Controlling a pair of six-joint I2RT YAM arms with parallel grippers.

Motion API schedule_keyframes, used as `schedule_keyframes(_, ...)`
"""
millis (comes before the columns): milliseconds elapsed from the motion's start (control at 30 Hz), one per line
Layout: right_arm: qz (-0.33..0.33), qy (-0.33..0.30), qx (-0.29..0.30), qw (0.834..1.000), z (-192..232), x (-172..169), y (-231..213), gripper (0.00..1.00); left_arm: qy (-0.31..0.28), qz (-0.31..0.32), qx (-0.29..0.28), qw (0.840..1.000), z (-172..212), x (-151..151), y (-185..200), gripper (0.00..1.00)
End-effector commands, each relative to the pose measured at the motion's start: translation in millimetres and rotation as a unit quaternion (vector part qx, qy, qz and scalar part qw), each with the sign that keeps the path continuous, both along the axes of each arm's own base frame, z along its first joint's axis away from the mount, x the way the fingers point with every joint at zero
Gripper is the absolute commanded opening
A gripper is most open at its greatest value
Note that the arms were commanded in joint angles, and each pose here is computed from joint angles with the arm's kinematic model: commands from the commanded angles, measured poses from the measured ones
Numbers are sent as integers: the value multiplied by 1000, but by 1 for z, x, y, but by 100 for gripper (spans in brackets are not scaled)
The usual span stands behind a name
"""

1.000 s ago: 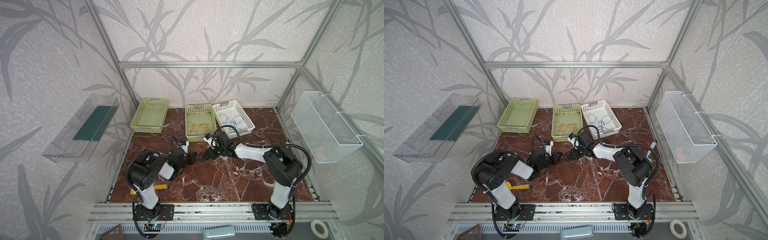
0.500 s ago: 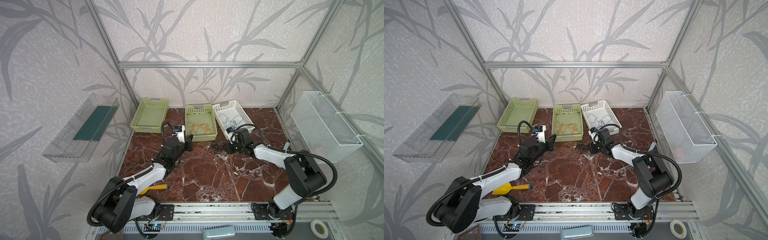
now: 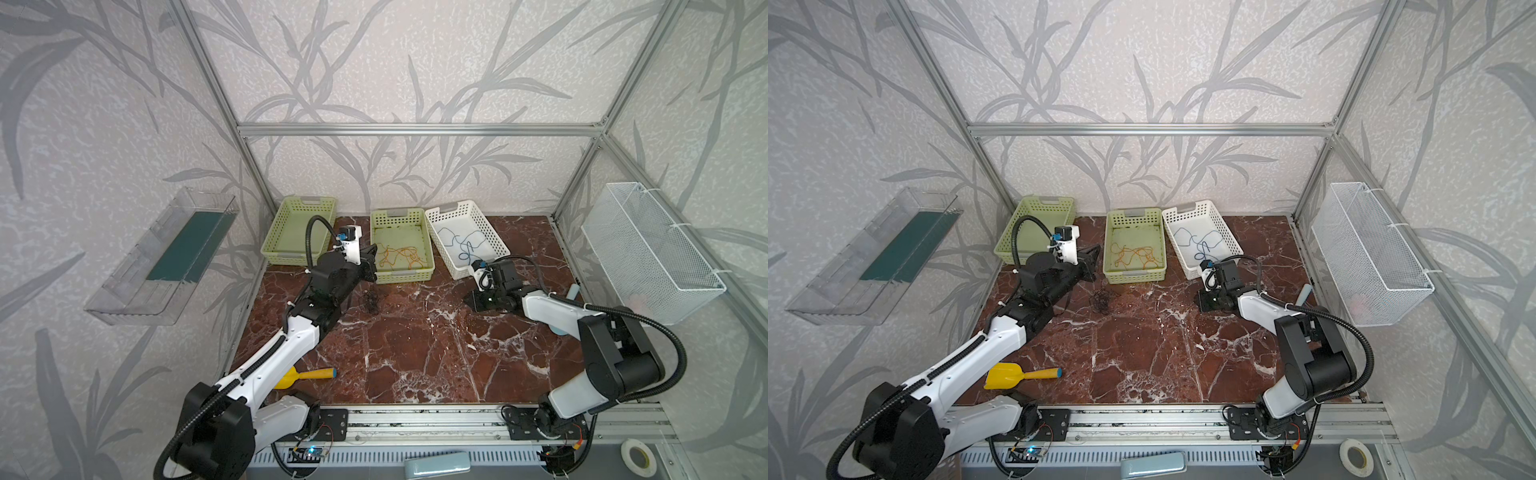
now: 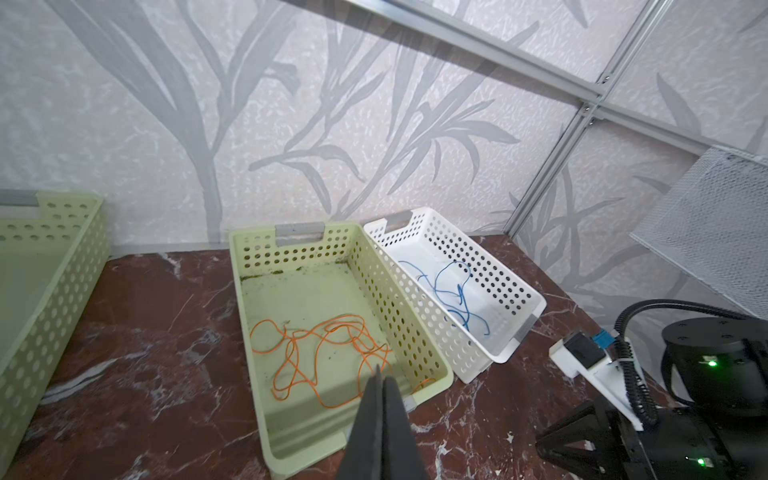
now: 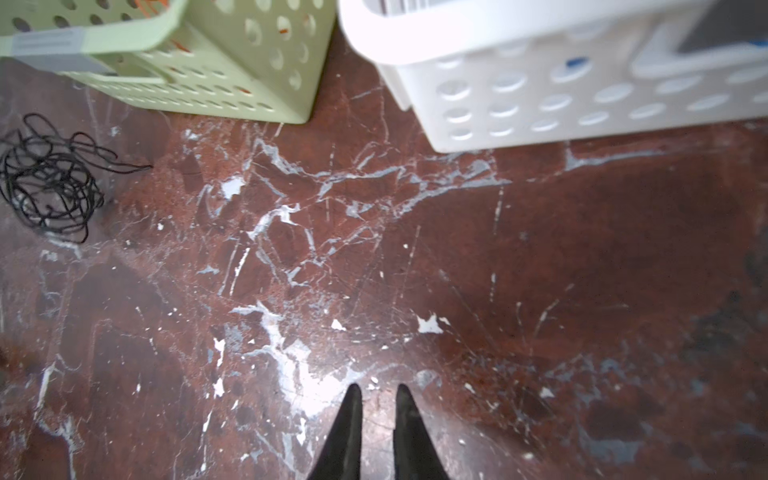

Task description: Untangle the cables

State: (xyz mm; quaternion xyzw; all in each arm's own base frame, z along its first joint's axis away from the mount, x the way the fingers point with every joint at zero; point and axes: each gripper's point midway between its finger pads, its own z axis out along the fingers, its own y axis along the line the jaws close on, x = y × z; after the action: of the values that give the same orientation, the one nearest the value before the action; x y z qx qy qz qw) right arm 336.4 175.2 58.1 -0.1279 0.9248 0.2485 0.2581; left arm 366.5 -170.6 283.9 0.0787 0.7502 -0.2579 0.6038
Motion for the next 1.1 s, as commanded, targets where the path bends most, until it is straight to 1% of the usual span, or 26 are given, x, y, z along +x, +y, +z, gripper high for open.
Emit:
schedule_keyframes(0, 56, -34, 47, 997, 24, -2, 30, 31, 10, -54, -17, 998, 4, -5, -19, 0)
schedule_keyframes(33, 73, -39, 55, 995, 28, -4, 40, 39, 10, -60, -23, 998, 6, -6, -22, 0)
schedule_keyframes(67, 87, -44, 58, 994, 31, -5, 49, 44, 8, -62, -28, 998, 9, -6, -23, 0)
schedule_keyframes(133, 112, -57, 66, 990, 39, -6, 68, 49, 7, -70, -32, 997, 13, -6, -28, 0)
schedule_keyframes(367, 160, -75, 124, 976, 58, -2, 127, 61, -10, -99, -41, 994, 38, -11, -47, 0)
schedule_keyframes(500, 166, -54, 142, 974, 46, -2, 140, 64, -21, -121, -38, 992, 50, -20, -63, 0)
schedule_keyframes(700, 183, -37, 168, 968, 43, -9, 148, 65, -36, -148, -38, 988, 66, -33, -86, 0)
schedule_keyframes(867, 225, -23, 208, 952, 47, -25, 163, 63, -51, -165, -49, 984, 79, -36, -101, 0)
schedule_keyframes(933, 232, -20, 220, 947, 47, -29, 166, 63, -54, -167, -50, 983, 82, -35, -104, 0)
schedule_keyframes(1067, 226, -26, 233, 946, 51, -32, 165, 63, -62, -153, -48, 985, 86, -32, -102, 0)
